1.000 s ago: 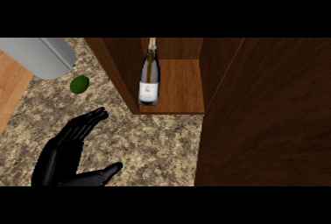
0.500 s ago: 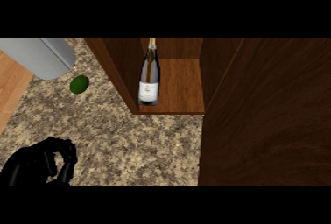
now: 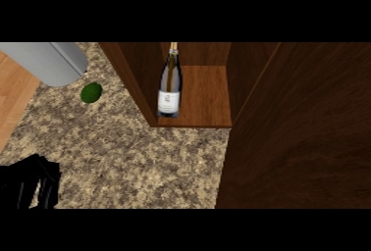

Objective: Pick up the wine, place it into the cabinet and close the cabinet

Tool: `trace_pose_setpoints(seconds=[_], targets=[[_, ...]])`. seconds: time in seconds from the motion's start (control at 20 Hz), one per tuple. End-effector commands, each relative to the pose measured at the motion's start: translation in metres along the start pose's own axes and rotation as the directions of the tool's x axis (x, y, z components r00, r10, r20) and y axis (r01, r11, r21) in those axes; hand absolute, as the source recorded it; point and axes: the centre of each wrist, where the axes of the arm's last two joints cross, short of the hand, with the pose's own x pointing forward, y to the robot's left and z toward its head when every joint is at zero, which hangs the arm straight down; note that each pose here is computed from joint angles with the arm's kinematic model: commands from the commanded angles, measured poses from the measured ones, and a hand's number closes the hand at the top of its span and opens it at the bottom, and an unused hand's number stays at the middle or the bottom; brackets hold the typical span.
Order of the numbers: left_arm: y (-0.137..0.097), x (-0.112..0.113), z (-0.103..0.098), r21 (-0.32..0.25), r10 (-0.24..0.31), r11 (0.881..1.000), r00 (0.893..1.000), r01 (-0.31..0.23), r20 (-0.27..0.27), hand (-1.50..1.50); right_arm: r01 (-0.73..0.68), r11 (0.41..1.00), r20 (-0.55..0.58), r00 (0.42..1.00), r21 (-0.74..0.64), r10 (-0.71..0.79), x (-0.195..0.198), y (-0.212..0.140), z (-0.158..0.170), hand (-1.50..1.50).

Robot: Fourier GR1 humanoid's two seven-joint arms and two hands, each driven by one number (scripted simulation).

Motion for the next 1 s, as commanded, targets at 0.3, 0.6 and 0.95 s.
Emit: trace_pose_setpoints(seconds=[0.3, 0.6, 0.95], targets=[[0.013, 0.001, 0.013, -0.041, 0.030, 0.999, 0.999, -0.030, -0.021, 1.50, 0.081, 0.983, 0.137, 0.985, 0.166, -0.105, 0.027, 0.022, -0.041, 1.50], [0.019, 0.004, 0.008, -0.012, 0.014, 1.000, 1.000, -0.014, -0.005, 1.50, 0.084, 0.974, 0.120, 0.987, 0.211, -0.111, 0.026, 0.028, -0.097, 1.50], [0.043, 0.003, 0.024, -0.021, 0.010, 1.000, 1.000, -0.010, -0.004, 1.50, 0.141, 0.973, 0.125, 0.978, 0.181, -0.165, 0.056, 0.043, -0.158, 1.50]])
